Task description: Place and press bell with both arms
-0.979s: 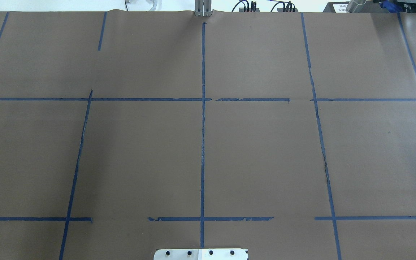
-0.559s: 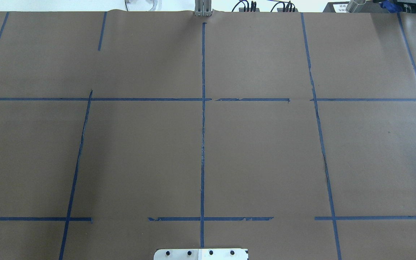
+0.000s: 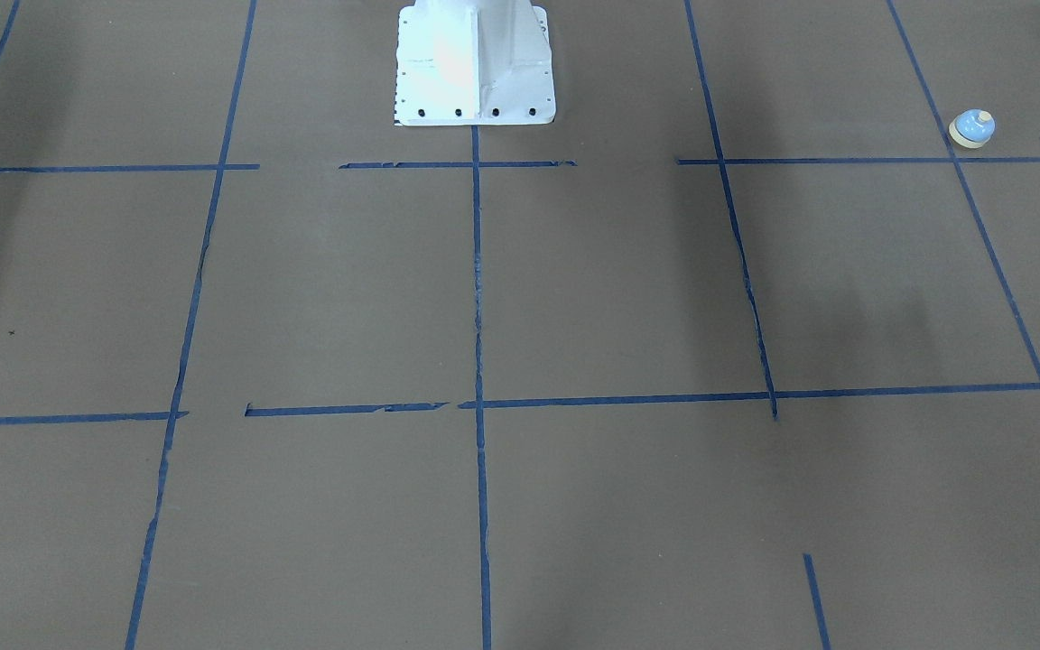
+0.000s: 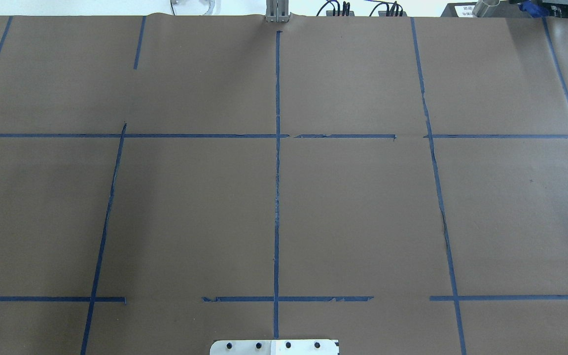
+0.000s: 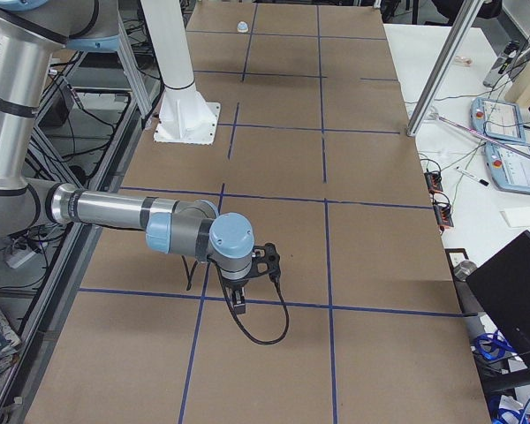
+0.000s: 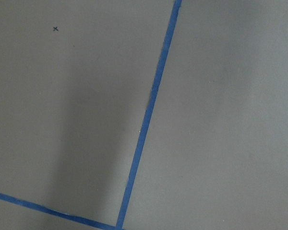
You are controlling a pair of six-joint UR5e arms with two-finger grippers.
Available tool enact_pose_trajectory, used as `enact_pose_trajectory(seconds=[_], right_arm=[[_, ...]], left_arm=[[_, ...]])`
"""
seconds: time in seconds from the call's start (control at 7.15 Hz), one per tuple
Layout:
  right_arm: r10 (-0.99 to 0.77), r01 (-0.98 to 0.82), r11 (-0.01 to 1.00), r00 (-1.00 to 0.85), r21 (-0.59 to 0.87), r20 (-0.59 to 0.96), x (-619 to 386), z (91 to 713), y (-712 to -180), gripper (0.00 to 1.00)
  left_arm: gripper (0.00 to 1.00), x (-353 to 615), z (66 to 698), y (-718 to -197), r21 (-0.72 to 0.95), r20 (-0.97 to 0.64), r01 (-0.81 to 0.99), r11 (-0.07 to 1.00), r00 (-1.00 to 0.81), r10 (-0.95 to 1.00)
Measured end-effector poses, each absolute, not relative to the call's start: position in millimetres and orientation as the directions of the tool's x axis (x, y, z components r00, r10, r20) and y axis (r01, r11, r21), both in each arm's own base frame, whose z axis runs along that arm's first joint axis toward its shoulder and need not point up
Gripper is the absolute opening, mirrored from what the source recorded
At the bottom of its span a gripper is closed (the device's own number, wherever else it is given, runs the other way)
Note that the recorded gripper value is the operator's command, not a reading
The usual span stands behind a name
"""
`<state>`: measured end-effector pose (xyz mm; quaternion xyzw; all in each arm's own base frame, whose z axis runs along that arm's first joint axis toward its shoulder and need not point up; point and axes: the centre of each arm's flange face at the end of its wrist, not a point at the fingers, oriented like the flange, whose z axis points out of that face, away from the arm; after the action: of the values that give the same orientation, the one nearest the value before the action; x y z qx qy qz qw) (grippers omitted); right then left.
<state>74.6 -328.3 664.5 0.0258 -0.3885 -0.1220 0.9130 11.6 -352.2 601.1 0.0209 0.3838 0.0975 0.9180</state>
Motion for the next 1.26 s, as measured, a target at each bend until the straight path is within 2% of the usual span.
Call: enact_pose_trajectory(seconds=[0.56,1.26], right_arm=[[-0.241,0.203,0.969,0.667,0.139,0.705,74,666,-328,1.0],[-0.274,0.209,0.961,0.667,0.179,0.693,75,668,-329,1.0]], left_arm=[[1.0,57,656,-285,0.041,-0.7,-0.1,0.994,0.707,0.1],[1.0,70,740,-224,0.053,-0.704,-0.208,0.977,0.686,0.184]])
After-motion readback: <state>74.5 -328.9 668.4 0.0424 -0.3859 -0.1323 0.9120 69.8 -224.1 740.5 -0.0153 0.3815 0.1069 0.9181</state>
